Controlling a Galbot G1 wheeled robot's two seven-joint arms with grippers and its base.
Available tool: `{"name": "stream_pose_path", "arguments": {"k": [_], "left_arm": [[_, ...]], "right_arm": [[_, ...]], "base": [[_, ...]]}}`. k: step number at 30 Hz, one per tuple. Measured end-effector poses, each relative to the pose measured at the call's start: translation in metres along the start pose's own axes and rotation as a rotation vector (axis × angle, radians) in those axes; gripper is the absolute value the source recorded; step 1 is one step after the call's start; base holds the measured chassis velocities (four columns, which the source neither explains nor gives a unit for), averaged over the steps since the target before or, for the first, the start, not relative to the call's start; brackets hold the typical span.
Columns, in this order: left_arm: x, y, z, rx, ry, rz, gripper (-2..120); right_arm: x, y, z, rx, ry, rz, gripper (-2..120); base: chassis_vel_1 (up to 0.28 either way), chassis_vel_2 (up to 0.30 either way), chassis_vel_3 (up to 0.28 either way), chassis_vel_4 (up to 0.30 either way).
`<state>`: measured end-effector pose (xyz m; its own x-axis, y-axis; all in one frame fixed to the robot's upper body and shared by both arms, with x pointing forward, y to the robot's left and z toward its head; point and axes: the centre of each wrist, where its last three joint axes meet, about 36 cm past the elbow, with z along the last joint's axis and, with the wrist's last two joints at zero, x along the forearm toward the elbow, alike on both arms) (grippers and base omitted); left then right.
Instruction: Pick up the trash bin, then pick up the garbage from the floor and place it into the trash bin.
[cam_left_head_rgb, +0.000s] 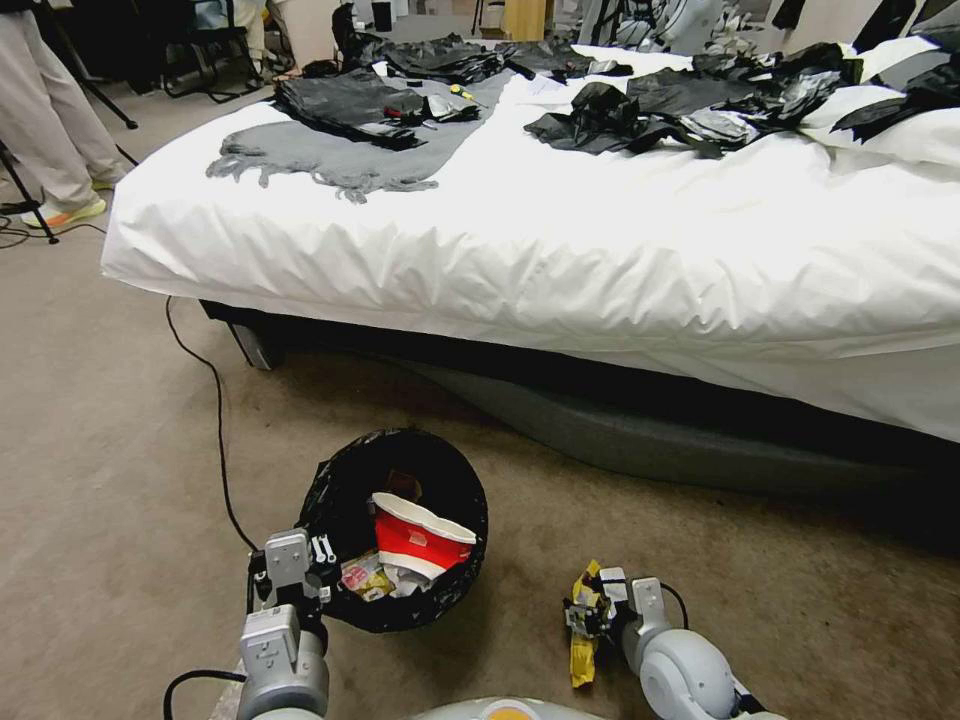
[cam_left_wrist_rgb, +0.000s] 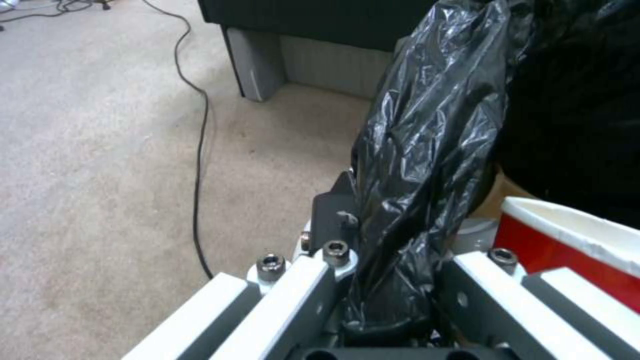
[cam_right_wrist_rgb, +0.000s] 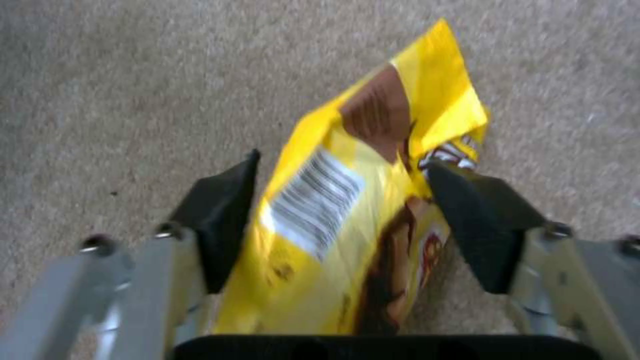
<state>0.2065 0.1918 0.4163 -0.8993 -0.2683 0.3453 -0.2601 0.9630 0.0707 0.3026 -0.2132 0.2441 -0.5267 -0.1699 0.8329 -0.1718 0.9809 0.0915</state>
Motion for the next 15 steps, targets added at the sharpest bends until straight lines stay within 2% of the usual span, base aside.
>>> {"name": "stream_pose_path", "arguments": {"k": [1,2,5,7,9,11,13,15], "left_arm": [[-0.0001,0.0000,-0.0001,0.000,-0.001,0.000,1],[-0.0001,0.0000,-0.0001,0.000,-0.001,0.000,1],[-0.0001,-0.0005,-0.0003,0.001,-0.001,0.001,1],[-0.0001,-0.0005,-0.0002,0.001,-0.001,0.001,1],[-0.0001,-0.0005,-0.0002,0.001,-0.001,0.002,1],[-0.0001,-0.0004,-0.0002,0.001,-0.001,0.002,1],[0.0004,-0.0002,0.0000,0.001,-0.001,0.003,1],[0.0005,-0.0002,0.0000,0.001,-0.001,0.003,1]], "right_arm": [[0.0002,0.0001,0.0001,0.004,-0.006,0.003,54],[0.0002,0.0001,0.0001,0.004,-0.006,0.003,54],[0.0004,0.0000,0.0008,0.010,-0.016,0.008,41],[0.0005,0.0000,0.0011,0.010,-0.017,0.009,37],[0.0011,-0.0011,0.0018,0.015,-0.021,0.012,25],[0.0011,-0.0012,0.0019,0.016,-0.022,0.012,23],[0.0007,-0.0014,0.0027,0.021,-0.030,0.012,10],[0.0007,-0.0014,0.0028,0.022,-0.031,0.011,10]], "base": [[0.000,0.000,0.000,0.000],[0.000,0.000,0.000,0.000],[0.000,0.000,0.000,0.000],[0.000,0.000,0.000,0.000],[0.000,0.000,0.000,0.000],[0.000,0.000,0.000,0.000],[0.000,0.000,0.000,0.000],[0.000,0.000,0.000,0.000]]}}
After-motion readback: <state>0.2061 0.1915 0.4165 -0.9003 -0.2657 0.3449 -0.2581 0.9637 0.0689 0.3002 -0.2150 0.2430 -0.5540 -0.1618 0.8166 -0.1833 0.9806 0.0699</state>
